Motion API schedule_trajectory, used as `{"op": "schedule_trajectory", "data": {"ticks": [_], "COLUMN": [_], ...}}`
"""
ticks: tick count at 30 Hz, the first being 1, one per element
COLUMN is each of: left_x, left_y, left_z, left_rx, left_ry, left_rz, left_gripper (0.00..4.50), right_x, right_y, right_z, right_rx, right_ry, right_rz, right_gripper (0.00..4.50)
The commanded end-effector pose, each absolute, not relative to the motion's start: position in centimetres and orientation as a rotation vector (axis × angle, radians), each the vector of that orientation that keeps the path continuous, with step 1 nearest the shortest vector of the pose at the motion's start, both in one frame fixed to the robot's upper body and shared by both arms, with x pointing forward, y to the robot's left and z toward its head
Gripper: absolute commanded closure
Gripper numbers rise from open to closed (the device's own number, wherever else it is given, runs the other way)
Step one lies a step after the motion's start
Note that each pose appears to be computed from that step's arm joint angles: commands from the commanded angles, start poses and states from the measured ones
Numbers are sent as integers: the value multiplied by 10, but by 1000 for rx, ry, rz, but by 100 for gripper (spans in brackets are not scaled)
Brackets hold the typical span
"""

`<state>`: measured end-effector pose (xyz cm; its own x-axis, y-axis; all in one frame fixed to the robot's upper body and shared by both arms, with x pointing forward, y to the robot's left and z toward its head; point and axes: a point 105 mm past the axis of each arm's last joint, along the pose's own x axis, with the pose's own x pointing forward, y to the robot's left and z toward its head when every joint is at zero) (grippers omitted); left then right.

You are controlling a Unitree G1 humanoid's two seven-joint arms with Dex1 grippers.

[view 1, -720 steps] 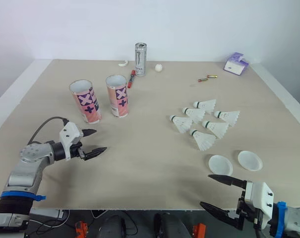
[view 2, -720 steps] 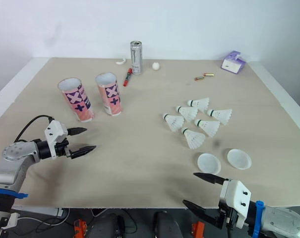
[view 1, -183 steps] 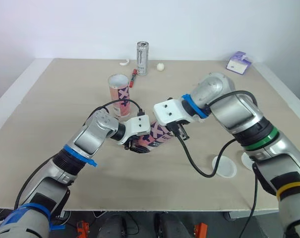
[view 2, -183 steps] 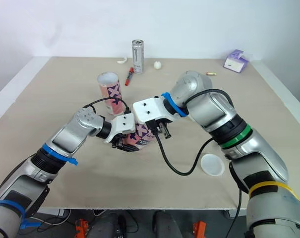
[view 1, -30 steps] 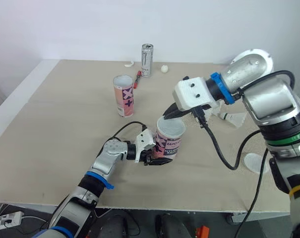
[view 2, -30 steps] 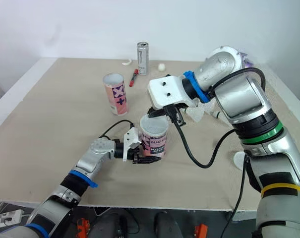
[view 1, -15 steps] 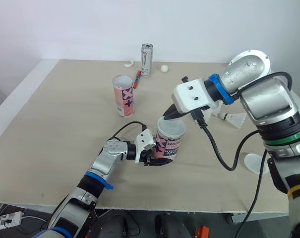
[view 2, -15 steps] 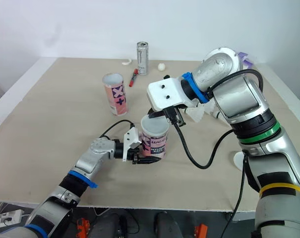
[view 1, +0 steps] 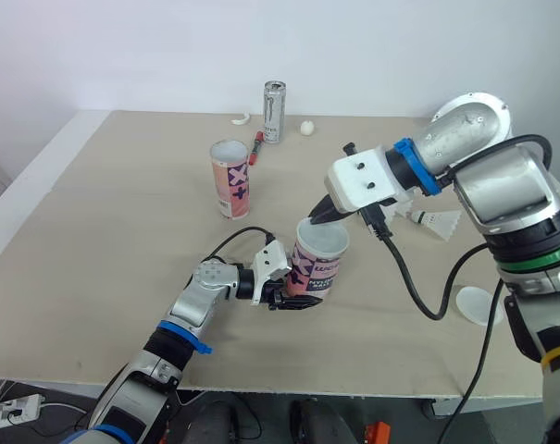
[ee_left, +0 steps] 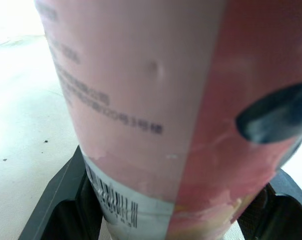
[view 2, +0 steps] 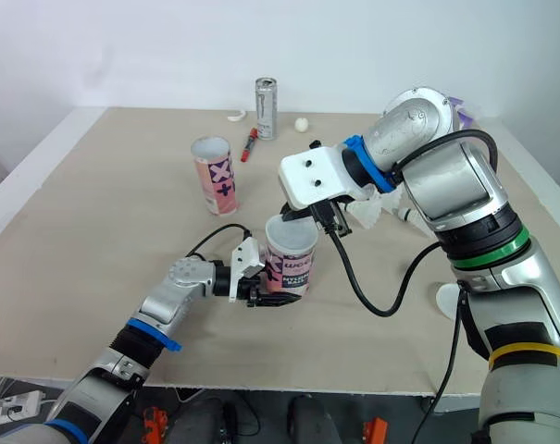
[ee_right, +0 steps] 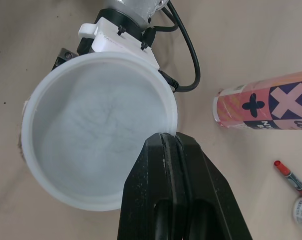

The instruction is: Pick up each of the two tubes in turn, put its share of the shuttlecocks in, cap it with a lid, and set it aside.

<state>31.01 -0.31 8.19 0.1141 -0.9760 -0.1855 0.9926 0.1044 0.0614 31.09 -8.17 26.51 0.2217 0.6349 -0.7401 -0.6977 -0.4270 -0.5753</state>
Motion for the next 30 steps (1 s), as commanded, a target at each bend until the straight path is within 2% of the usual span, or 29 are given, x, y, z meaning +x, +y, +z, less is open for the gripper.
{"op": "schedule_trajectory", "data": {"ticks": [1, 3, 4, 6, 7, 9, 16, 21, 24, 25, 26, 28, 30], "left_x": [297, 297, 297, 297, 297, 297, 297, 297, 297, 297, 297, 297, 297], "left_y": [6, 6, 6, 6, 6, 7, 8, 8, 9, 9, 9, 9, 9], "left_z": [39, 39, 39, 39, 39, 38, 38, 38, 38, 38, 38, 38, 38], "left_rx": [187, 188, 188, 188, 188, 187, 185, 188, 189, 189, 189, 190, 192], "left_ry": [311, 314, 315, 318, 319, 321, 330, 332, 331, 331, 331, 330, 330], "left_rz": [-1465, -1467, -1468, -1468, -1468, -1467, -1466, -1467, -1466, -1466, -1466, -1467, -1469], "left_gripper": [151, 151, 151, 151, 151, 151, 151, 151, 151, 151, 151, 151, 151], "right_x": [304, 303, 303, 301, 300, 301, 312, 311, 304, 299, 294, 286, 282], "right_y": [-85, -85, -85, -85, -85, -83, -100, -111, -117, -116, -116, -112, -108], "right_z": [269, 268, 267, 267, 267, 274, 303, 323, 318, 313, 308, 298, 290], "right_rx": [-1397, -1396, -1390, -1363, -1356, -1346, -1253, -894, -709, -668, -653, -642, -641], "right_ry": [62, 65, 73, 95, 100, 58, 19, -3, 37, 52, 64, 83, 100], "right_rz": [1508, 1513, 1517, 1525, 1527, 1506, 1363, 1300, 1271, 1281, 1294, 1307, 1316], "right_gripper": [441, 441, 395, 364, 303, 246, 246, 246, 246, 297, 323, 422, 437]}}
